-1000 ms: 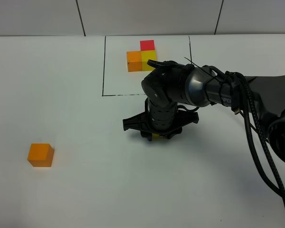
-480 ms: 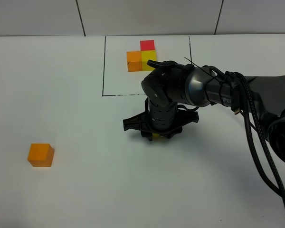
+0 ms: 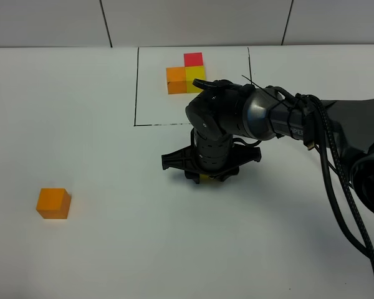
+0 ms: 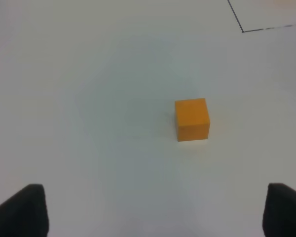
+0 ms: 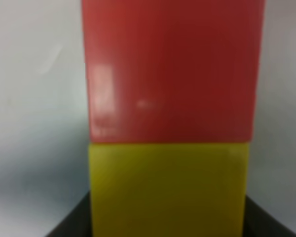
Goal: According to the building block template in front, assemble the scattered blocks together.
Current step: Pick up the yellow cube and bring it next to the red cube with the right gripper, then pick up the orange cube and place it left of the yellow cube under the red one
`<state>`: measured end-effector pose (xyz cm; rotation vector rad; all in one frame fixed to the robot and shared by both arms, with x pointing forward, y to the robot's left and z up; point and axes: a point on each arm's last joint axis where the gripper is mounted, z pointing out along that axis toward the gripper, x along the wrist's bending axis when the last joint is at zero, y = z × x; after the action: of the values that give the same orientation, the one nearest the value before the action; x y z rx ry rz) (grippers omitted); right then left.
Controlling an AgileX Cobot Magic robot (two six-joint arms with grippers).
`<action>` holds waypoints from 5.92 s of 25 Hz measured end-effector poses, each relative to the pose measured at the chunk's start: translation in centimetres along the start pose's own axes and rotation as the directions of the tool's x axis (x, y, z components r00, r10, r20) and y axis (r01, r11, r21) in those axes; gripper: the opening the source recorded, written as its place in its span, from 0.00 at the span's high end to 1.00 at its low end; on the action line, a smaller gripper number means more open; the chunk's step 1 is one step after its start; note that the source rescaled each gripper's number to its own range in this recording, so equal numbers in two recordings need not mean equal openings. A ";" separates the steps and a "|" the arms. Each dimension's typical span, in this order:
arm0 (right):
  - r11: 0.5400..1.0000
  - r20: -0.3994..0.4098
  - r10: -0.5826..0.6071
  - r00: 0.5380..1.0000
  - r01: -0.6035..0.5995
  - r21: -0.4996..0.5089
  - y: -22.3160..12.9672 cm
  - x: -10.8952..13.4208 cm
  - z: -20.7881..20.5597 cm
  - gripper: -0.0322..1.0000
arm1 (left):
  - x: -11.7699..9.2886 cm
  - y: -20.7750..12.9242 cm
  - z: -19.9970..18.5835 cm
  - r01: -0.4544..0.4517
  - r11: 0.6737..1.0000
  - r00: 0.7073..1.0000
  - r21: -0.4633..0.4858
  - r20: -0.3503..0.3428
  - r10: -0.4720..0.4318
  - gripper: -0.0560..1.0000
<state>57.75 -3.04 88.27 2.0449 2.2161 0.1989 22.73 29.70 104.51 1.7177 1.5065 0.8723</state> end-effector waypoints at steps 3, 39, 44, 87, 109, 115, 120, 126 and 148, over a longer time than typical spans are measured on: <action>1.000 0.001 0.002 1.000 -0.002 -0.001 0.0 0.0 0.0 0.97 | 0.0 0.0 0.0 0.000 1.000 1.000 0.000 0.000 0.000 0.00; 0.995 -0.012 -0.069 0.998 0.068 -0.070 2.2 -4.5 -7.4 0.00 | 0.0 0.0 0.0 0.000 1.000 1.000 0.000 0.000 0.000 0.00; 0.993 -0.044 -0.060 0.997 0.055 -0.107 3.2 -10.2 -10.5 0.00 | 0.0 0.0 0.0 0.000 1.000 1.000 0.000 0.000 0.000 0.00; 0.709 0.001 -0.020 1.000 0.015 -0.705 -30.5 -23.3 -22.9 0.00 | 0.0 0.0 0.0 0.000 1.000 1.000 0.000 0.000 0.000 0.00; 0.612 0.013 -0.019 1.000 0.022 -0.790 -32.7 -23.0 -23.2 0.23 | 0.0 0.0 0.0 0.000 1.000 1.000 0.000 0.000 0.000 0.00; 0.612 0.015 -0.017 1.000 0.022 -0.791 -32.7 -23.0 -23.2 0.25 | 0.0 0.0 0.0 0.000 1.000 1.000 0.000 0.000 0.000 0.00; 0.612 0.015 -0.016 1.000 0.021 -0.791 -32.7 -23.0 -23.2 0.25 | 0.0 0.0 0.0 0.000 1.000 1.000 0.000 0.000 0.000 0.00; 0.612 0.013 -0.014 1.000 0.019 -0.791 -32.7 -23.0 -23.2 0.26 | 0.0 0.0 0.0 0.000 1.000 1.000 0.000 0.000 0.000 0.00; 0.615 0.010 0.046 0.999 -0.020 -0.788 -32.7 -23.5 -23.2 0.26 | 0.0 0.0 0.0 0.000 1.000 1.000 0.000 0.000 0.000 0.00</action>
<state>23.47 -29.37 105.30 1.5341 1.5875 0.9571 22.73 29.70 104.51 1.7177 1.5065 0.8723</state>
